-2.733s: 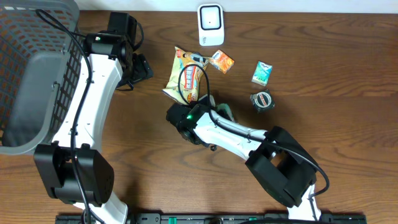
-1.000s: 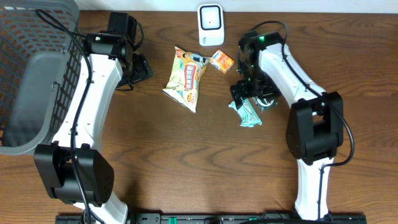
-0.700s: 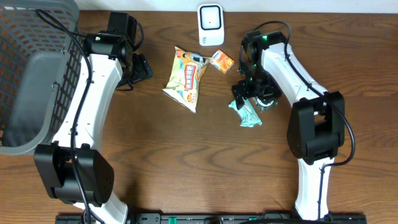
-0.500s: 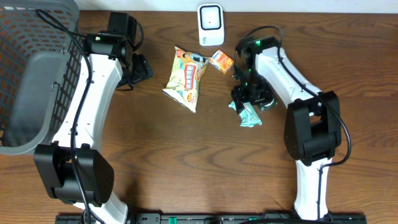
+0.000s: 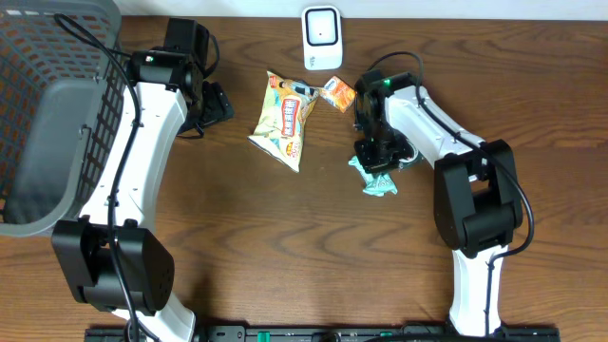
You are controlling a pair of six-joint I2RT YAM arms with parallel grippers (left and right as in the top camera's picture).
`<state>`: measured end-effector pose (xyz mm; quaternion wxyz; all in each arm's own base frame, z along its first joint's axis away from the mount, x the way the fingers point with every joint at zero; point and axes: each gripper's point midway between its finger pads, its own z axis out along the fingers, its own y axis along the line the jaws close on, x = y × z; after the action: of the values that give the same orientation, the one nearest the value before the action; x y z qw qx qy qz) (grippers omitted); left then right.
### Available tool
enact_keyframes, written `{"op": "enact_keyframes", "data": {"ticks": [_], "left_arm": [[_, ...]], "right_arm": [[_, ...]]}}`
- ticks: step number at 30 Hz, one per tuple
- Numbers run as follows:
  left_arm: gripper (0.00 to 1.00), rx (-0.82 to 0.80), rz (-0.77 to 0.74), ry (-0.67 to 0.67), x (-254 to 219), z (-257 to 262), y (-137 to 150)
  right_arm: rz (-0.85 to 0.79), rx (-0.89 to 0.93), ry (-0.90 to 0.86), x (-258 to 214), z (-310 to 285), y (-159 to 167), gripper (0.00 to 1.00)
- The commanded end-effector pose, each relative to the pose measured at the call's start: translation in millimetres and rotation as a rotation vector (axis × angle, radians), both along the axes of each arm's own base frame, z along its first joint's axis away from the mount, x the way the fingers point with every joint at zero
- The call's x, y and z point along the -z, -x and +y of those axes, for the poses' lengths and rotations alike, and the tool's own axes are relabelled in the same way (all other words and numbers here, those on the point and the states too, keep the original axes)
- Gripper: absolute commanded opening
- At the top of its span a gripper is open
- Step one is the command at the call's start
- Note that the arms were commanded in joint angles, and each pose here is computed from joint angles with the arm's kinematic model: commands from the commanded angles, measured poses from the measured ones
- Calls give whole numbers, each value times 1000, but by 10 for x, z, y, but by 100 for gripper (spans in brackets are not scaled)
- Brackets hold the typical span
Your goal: Scan the item barcode
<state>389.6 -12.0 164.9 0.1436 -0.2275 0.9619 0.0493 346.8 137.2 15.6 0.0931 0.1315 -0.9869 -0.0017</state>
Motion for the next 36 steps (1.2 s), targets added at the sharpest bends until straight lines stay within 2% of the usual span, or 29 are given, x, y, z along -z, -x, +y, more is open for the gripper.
{"op": "enact_keyframes", "data": {"ticks": [1,20,30,31,32,33,35,36], "left_arm": [[98,10,-3,-16,-31,35,2],[98,10,-3,-16,-31,35,2],[98,10,-3,-16,-31,35,2],[97,10,-3,-16,-31,35,2],[98,10,-3,-16,-31,35,2],[98,10,-3,-16,-31,35,2],[98,10,-3,-16,-31,35,2],[98,10,-3,-16,-31,35,2]], "right_arm": [[-14,3,-22,-79,105,-49,1],[-87,-113,-56,-106,598,-43,1],[-86,-132,-57,-43,655,9,1],[-85,-132,-57,-42,653,11,8],[-81,-132,-54,-39,646,22,22],[-72,-133,-51,-34,640,45,32],[-58,-134,-44,-4,622,91,44],[-55,-134,-42,13,614,102,44]]}}
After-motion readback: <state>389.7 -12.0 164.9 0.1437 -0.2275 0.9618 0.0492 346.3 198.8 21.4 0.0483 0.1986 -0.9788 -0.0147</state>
